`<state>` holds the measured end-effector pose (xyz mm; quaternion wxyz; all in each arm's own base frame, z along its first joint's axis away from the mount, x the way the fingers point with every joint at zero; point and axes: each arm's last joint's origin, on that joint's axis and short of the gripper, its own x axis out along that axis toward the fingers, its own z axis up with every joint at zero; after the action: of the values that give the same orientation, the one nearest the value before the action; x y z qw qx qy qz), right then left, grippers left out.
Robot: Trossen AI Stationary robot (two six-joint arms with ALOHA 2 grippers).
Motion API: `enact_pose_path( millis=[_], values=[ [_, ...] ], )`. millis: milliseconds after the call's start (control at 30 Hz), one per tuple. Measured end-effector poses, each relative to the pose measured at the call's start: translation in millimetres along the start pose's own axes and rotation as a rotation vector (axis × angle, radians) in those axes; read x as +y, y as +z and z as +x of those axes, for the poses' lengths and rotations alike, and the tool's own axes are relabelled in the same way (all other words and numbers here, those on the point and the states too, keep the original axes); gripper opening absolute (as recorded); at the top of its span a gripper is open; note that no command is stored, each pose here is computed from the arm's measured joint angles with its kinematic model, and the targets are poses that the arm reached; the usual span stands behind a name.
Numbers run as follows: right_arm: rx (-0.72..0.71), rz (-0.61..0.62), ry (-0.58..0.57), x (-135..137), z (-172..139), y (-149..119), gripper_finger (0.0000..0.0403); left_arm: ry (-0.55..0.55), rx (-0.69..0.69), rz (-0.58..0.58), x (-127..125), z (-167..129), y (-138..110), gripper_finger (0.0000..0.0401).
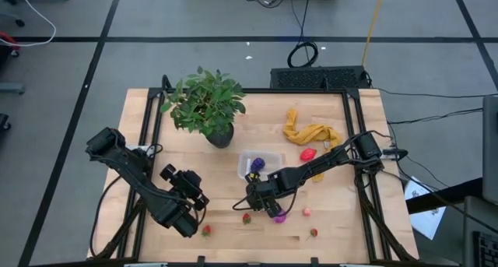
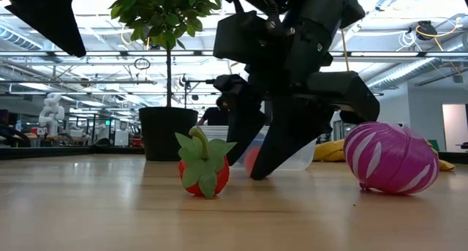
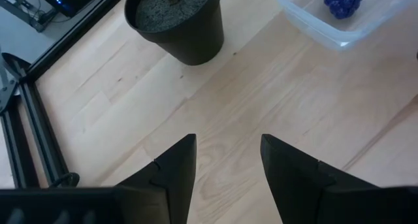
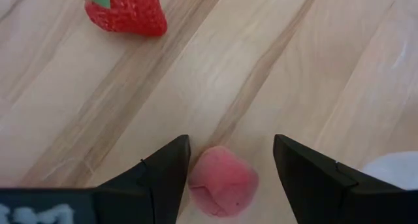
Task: Pick and placing Produce into tupperware
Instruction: Put the top peach into the bin
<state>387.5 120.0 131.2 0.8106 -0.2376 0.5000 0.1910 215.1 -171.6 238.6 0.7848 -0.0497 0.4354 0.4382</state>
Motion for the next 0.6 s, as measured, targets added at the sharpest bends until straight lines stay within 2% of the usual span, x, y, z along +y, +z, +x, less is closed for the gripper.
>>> enact_pose_path(
  millis=[600],
  values=[
    [0.101,-0.040,-0.032,3.5,-9.5,5.3,0.0219,-0.015,-0.013,-0.010,-1.7,0.0,0.3,0.0177]
  ],
)
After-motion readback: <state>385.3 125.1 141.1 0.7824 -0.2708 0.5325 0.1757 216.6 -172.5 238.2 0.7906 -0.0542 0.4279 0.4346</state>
